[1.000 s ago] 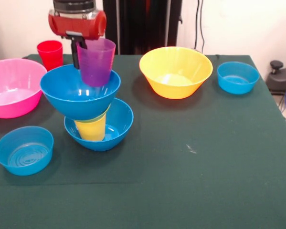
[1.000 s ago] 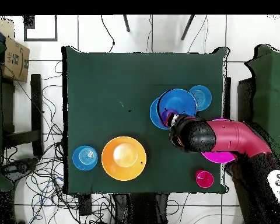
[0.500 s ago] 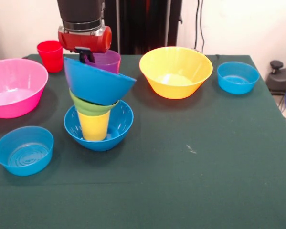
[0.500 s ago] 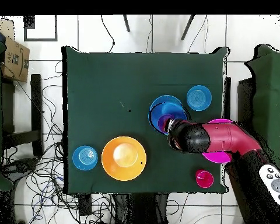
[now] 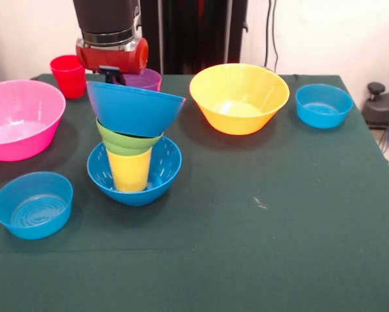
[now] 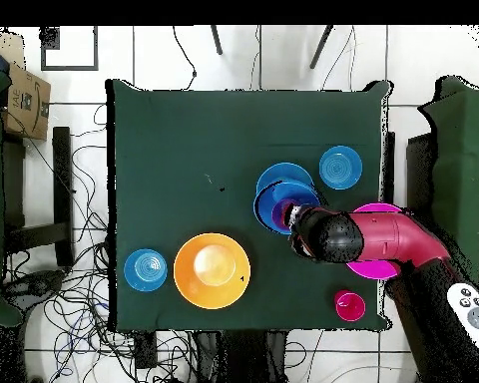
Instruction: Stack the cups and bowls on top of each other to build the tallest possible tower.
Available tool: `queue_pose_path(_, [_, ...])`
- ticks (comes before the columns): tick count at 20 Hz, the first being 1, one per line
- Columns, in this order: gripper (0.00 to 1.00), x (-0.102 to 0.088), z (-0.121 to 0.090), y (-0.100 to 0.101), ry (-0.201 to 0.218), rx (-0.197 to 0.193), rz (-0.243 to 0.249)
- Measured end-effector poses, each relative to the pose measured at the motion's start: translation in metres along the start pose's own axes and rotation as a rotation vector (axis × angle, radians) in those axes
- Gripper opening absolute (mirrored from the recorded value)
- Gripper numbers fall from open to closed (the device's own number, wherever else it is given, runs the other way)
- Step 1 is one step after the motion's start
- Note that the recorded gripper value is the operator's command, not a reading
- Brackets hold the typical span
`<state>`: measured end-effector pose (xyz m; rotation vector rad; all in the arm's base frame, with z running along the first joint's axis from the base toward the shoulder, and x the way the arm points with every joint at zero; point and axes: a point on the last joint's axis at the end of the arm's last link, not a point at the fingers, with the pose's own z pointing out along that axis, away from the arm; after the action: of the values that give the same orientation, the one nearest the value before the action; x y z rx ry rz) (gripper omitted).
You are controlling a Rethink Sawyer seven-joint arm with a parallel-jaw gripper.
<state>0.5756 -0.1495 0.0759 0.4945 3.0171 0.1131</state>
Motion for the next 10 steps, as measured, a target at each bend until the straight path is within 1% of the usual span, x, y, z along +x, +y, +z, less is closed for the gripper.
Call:
queue_pose_path(6, [0.0,-0.0045,0.001,0.0034,-0.001,-0.007,-0.002])
queue_pose_path(10, [0.0,-0.0091,-0.0004,0.005,0.01,-0.004,-0.004])
